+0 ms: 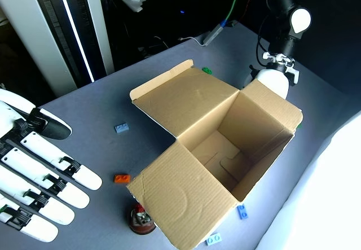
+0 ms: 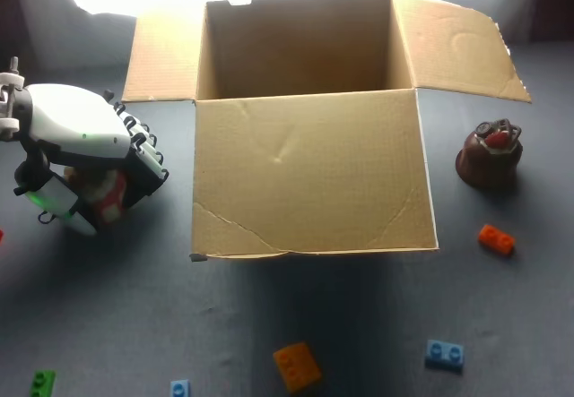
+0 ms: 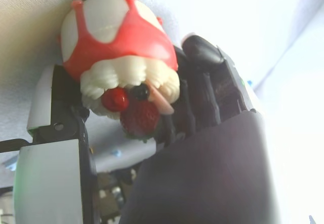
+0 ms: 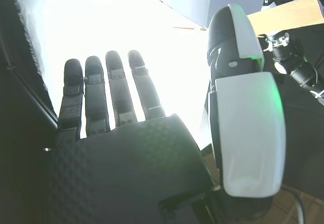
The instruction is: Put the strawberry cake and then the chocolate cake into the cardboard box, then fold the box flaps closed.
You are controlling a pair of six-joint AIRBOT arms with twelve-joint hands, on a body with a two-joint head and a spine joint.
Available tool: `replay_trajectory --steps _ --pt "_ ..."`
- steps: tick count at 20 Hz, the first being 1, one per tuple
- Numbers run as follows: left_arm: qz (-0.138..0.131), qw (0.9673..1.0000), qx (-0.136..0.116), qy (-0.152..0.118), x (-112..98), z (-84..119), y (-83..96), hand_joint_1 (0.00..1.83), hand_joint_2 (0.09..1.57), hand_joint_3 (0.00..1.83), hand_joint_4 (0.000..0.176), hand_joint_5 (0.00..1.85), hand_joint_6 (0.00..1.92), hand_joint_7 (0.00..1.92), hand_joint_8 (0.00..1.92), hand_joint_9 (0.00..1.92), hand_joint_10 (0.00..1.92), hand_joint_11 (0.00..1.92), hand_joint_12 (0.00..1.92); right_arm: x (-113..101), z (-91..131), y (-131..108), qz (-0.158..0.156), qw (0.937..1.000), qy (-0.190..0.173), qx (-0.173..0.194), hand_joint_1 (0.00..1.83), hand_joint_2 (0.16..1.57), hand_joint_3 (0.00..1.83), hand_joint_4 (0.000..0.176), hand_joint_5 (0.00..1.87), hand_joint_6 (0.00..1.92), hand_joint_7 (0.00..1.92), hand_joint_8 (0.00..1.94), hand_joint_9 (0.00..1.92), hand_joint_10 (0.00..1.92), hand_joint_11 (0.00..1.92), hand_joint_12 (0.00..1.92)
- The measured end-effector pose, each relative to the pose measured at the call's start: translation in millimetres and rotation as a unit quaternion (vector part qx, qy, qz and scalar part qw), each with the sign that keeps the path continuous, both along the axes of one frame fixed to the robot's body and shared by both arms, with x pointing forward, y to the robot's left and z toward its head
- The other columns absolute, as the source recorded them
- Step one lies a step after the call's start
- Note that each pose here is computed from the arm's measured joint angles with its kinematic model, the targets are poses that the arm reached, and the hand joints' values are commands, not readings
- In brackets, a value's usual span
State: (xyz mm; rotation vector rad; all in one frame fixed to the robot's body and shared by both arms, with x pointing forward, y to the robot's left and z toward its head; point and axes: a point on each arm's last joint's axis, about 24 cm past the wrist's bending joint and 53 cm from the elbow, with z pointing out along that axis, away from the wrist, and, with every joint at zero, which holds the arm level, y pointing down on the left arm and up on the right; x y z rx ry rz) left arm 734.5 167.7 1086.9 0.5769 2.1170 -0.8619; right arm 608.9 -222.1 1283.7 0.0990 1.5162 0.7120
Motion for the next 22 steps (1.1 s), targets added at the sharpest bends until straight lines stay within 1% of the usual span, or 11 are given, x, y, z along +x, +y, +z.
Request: replay_trajectory --steps 4,6,9,10,11,12,15,17,18,20,22 --pt "0.001 1.0000 0.001 -0.001 1 2 3.7 1.11 1.33 0.00 0.000 0.65 1.43 0.57 1.77 0.34 1.92 0.34 1.92 0 0 0 0.000 1.0000 0.000 -0.001 0.41 1.07 0.00 0.000 0.11 0.01 0.12 0.01 0.12 0.01 0.00 0.40" --pt "0.004 1.0000 -0.002 -0.007 5 9 7.2 1.12 1.33 0.00 0.000 0.66 1.42 0.57 1.78 0.39 1.92 0.36 1.92 0 0 0 0.000 1.0000 0.000 -0.001 0.40 1.07 0.00 0.000 0.12 0.01 0.13 0.01 0.13 0.01 0.00 0.40" --pt "0.012 0.9996 -0.012 -0.021 14 27 13.4 1.11 1.34 0.01 0.000 0.65 1.43 0.54 1.82 0.42 1.92 0.36 1.92 0 0 0 0.000 1.0000 0.000 -0.001 0.40 1.07 0.00 0.000 0.13 0.01 0.13 0.00 0.13 0.01 0.00 0.47" --pt "0.014 0.9995 -0.013 -0.023 16 31 15.8 1.11 1.34 0.01 0.000 0.65 1.44 0.53 1.83 0.42 1.92 0.37 1.92 0 0 0 0.000 1.0000 -0.001 -0.001 0.40 1.08 0.00 0.000 0.13 0.01 0.13 0.00 0.13 0.01 0.00 0.46" --pt "0.019 0.9993 -0.019 -0.026 20 39 19.1 1.24 1.33 0.05 0.000 0.60 1.47 0.50 1.83 0.47 1.90 0.37 1.92 0 0 0 0.000 1.0000 -0.001 -0.002 0.40 1.08 0.00 0.000 0.12 0.00 0.12 0.00 0.12 0.00 0.00 0.40" --pt "0.022 0.9991 -0.021 -0.029 21 45 22.4 1.27 1.33 0.06 0.000 0.59 1.46 0.50 1.83 0.49 1.89 0.38 1.92 0 0 0 0.000 1.0000 -0.001 -0.002 0.39 1.09 0.00 0.000 0.12 0.00 0.11 0.00 0.11 0.00 0.00 0.34" --pt "0.024 0.9987 -0.020 -0.039 26 60 32.9 1.26 1.34 0.08 0.000 0.54 1.55 0.47 1.85 0.48 1.91 0.41 1.92 0 0 0 0.000 1.0000 -0.001 -0.002 0.40 1.08 0.00 0.000 0.14 0.01 0.14 0.00 0.13 0.01 0.00 0.49" --pt "0.026 0.9985 -0.022 -0.042 28 69 37.7 1.27 1.26 0.24 0.000 0.54 1.58 0.49 1.85 0.49 1.90 0.41 1.92 0 0 0 0.000 1.0000 -0.001 -0.002 0.44 1.07 0.00 0.000 0.14 0.00 0.14 0.00 0.14 0.01 0.00 0.53" --pt "0.028 0.9983 -0.024 -0.044 29 74 39.8 1.27 1.22 0.32 0.000 0.53 1.60 0.50 1.85 0.50 1.91 0.41 1.92 0 0 0 0.000 1.0000 -0.001 -0.002 0.45 1.08 0.00 0.000 0.13 0.00 0.13 0.00 0.13 0.01 0.00 0.48" --pt "0.026 0.9980 -0.029 -0.050 30 89 43.3 1.27 1.20 0.36 0.000 0.53 1.61 0.51 1.83 0.52 1.90 0.42 1.92 0 0 0 0.000 1.0000 -0.001 -0.001 0.40 1.09 0.00 0.000 0.11 0.00 0.12 0.00 0.12 0.00 0.00 0.43" --pt "0.032 0.9967 -0.043 -0.061 34 107 47.3 1.27 1.19 0.36 0.000 0.54 1.58 0.51 1.84 0.52 1.90 0.43 1.92 0 0 1 0.001 1.0000 -0.001 -0.001 0.43 1.08 0.00 0.000 0.12 0.00 0.13 0.00 0.12 0.01 0.00 0.44"
